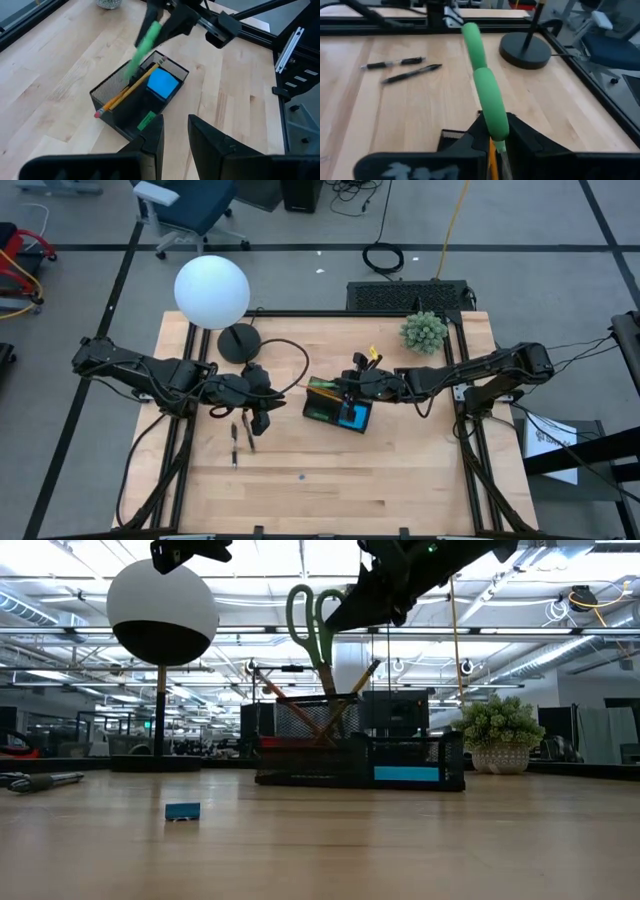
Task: Pick and place office supplies into organizer
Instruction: Put the green scissors into the desk organizer
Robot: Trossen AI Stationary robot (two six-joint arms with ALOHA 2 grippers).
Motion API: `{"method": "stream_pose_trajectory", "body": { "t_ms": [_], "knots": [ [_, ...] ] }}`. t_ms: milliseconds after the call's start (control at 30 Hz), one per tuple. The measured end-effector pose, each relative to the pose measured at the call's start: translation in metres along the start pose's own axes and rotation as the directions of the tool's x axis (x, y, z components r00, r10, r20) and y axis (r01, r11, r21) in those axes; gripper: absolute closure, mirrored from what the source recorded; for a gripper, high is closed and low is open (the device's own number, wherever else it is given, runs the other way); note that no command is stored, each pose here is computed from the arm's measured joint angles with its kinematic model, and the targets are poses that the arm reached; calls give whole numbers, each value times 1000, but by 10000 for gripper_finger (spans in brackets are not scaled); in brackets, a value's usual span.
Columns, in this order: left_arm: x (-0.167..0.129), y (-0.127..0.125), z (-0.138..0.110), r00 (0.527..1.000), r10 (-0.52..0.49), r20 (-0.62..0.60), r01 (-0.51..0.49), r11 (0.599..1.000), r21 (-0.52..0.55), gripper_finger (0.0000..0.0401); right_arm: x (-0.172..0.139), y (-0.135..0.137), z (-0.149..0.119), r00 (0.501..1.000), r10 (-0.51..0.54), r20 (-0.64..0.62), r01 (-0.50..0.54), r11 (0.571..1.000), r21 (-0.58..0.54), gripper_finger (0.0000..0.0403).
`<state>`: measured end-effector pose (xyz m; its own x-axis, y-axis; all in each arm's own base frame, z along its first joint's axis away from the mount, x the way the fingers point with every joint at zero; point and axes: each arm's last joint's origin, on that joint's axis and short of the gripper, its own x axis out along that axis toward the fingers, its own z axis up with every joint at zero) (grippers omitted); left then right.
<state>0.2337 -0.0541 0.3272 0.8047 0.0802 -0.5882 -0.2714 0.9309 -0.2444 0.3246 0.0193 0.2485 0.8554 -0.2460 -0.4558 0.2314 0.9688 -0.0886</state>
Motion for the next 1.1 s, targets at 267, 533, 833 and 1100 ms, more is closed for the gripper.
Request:
{"method": "stream_pose_trajectory", "body": {
  "t_ms": [267, 533, 833, 1100],
  "knots": [
    [0, 0, 0, 1000, 1, 1, -1, 1000, 14, 320, 1, -4, 3, 1000, -6, 30, 5, 999, 53, 375],
    [0, 0, 0, 1000, 7, 5, -7, 1000, 19, 320, 0, -6, 3, 1000, -2, 21, 0, 995, 102, 370],
    [0, 0, 1, 1000, 6, 10, -6, 1000, 27, 320, 0, -4, 5, 998, 59, 37, -61, 997, 45, 372],
    [15, 3, 0, 995, 101, 10, -101, 991, 89, 320, 1, -4, 5, 996, 78, 37, -80, 994, 69, 376]
  ]
}}
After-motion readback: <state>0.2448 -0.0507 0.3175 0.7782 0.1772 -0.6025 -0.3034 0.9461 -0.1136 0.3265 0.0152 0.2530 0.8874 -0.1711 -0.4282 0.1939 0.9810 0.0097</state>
